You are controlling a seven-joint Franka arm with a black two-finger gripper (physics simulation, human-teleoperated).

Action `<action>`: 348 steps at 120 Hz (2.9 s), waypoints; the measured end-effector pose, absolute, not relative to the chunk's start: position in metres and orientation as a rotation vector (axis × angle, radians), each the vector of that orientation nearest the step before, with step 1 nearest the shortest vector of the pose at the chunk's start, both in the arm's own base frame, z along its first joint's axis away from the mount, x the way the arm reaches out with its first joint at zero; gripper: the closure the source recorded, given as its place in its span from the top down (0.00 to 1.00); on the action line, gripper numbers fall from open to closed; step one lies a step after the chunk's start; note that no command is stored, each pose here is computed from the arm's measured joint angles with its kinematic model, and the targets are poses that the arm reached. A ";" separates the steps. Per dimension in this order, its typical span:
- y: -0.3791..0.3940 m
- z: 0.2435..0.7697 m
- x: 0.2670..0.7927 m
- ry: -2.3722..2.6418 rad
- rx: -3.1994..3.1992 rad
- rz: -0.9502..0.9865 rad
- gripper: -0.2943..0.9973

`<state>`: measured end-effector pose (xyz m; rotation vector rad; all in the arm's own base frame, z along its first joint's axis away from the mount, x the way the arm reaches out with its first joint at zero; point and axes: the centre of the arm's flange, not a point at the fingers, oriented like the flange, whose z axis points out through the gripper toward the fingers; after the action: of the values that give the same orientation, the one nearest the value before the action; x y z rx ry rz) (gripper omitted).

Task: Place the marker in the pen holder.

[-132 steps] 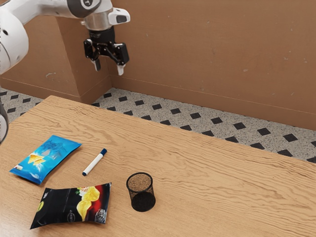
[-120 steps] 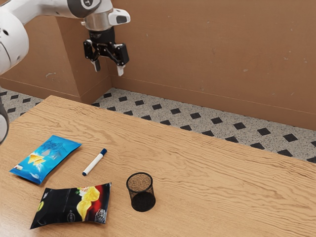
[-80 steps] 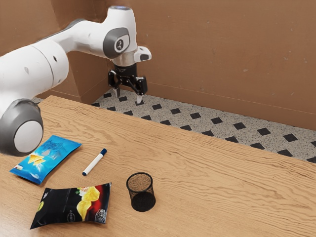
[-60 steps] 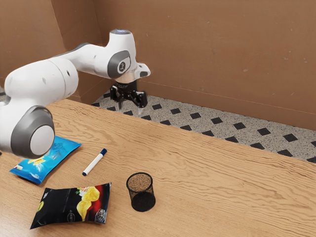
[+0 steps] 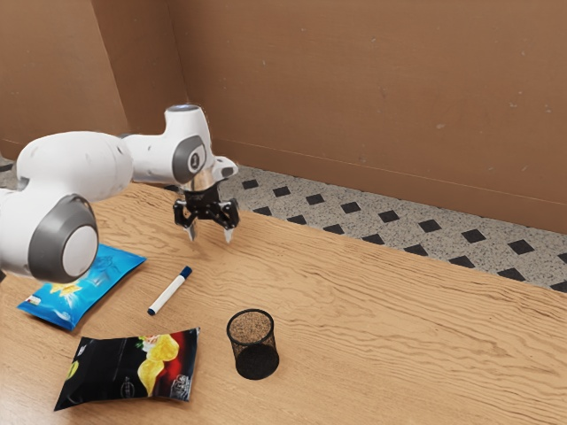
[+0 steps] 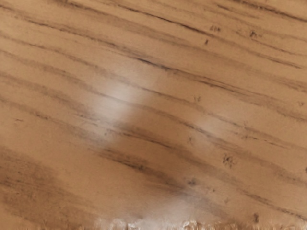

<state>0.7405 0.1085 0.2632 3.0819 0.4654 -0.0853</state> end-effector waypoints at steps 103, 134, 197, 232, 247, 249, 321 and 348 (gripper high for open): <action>0.110 0.243 0.657 -0.097 3.150 -0.090 0.58; 0.112 0.247 0.642 -0.192 3.133 -0.080 0.47; 0.112 0.244 0.643 -0.267 3.119 -0.047 0.18; 0.106 0.268 0.647 -0.283 3.129 0.022 0.16; 0.088 0.302 0.655 -0.328 3.126 0.110 0.16; 0.085 0.307 0.656 -0.337 3.123 0.123 0.16; -0.103 0.453 0.595 -0.622 2.931 0.330 0.16; -0.113 0.447 0.552 -0.549 2.903 0.289 0.16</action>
<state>0.5517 -0.1125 0.4470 2.9031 -0.5489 0.2888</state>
